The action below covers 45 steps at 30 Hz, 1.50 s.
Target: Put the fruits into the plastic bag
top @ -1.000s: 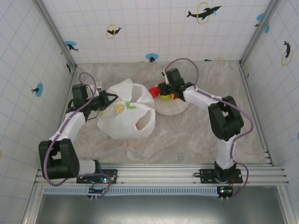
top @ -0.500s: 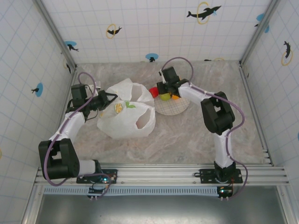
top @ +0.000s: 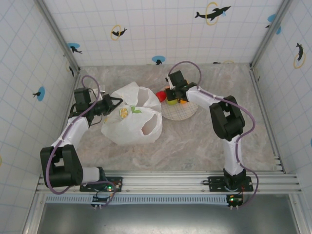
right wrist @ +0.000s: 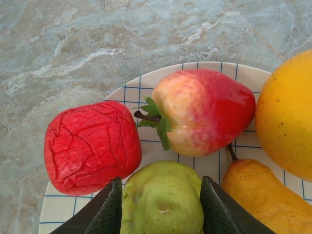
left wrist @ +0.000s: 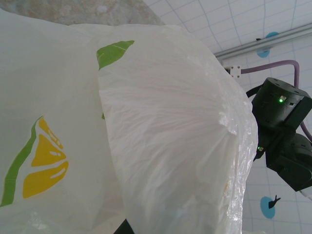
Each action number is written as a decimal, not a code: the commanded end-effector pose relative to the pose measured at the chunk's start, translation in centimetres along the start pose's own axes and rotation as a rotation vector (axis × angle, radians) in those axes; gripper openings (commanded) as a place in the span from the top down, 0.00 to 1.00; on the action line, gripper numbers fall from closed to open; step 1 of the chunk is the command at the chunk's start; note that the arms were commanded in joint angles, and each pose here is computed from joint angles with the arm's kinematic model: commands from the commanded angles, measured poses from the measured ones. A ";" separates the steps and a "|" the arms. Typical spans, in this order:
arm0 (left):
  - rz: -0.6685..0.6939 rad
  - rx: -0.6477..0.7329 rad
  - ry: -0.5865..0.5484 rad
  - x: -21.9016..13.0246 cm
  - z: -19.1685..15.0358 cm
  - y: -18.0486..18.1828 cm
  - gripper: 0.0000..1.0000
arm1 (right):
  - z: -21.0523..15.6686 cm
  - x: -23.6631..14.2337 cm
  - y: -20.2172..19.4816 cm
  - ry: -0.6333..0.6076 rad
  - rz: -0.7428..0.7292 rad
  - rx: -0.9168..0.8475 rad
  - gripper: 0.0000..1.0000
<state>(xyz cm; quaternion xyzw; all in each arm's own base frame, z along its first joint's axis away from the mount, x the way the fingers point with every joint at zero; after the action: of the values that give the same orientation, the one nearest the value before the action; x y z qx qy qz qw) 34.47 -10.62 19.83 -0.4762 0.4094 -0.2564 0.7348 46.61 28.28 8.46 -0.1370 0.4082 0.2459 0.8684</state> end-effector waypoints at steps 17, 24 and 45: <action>-0.015 -0.012 0.008 -0.1 -0.2 0.1 1.00 | -5.9 -5.4 1.6 0.049 0.021 -0.005 0.45; -0.014 -0.016 0.008 -0.1 -0.2 0.2 1.00 | -6.8 -4.3 1.9 0.078 0.010 -0.018 0.21; -0.013 -0.022 0.009 -0.1 -0.2 0.3 1.00 | -8.0 -1.7 2.0 0.122 0.018 -0.071 0.37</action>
<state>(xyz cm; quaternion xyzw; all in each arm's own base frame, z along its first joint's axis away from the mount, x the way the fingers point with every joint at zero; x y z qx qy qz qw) 34.46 -10.63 19.84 -0.4789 0.4104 -0.2554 0.7328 38.78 25.38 3.74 -0.1785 0.4693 0.2528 0.8270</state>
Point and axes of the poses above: each hand's point on the last joint's axis, 136 mm out from that joint toward the fingers, its own x axis out along the fingers, its own y axis along the line the jaws close on, z = x × y, the point moved 1 cm from there along -x, back along the fingers, and after that the axes turned 10 degrees about -x, right-handed, at the moved point
